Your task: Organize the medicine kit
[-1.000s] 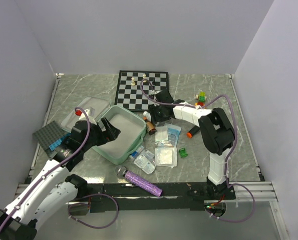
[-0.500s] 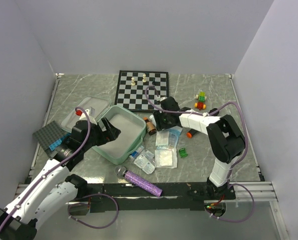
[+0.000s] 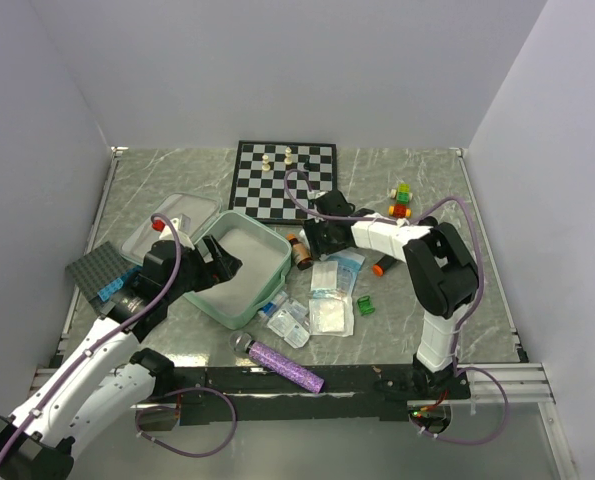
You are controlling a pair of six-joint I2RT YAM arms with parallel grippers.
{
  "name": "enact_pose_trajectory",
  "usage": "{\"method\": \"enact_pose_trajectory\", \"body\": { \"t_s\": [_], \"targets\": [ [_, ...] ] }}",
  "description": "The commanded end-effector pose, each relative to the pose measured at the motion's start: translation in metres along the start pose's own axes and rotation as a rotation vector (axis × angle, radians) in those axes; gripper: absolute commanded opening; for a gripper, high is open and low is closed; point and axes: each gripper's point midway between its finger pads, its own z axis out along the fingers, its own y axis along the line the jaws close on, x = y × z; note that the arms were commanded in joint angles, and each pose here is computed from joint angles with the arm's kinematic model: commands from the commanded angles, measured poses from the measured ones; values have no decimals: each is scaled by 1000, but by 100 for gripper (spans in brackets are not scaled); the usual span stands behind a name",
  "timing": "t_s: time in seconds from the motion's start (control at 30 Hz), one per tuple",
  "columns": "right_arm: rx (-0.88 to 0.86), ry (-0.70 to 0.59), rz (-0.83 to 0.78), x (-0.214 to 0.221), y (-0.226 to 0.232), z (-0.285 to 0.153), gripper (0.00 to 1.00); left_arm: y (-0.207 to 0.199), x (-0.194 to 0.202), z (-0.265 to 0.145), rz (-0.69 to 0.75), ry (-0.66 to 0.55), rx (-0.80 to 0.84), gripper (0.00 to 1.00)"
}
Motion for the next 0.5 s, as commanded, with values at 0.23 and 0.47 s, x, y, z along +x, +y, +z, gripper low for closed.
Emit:
{"method": "enact_pose_trajectory", "body": {
  "t_s": [0.23,0.47],
  "targets": [
    [17,-124,12,-30,1,-45,48,-13,-11,-5,-2,-35,40,96],
    [18,-257,-17,-57,11,-110,47,-15,-16,-7,3,-49,45,96]
  ]
}}
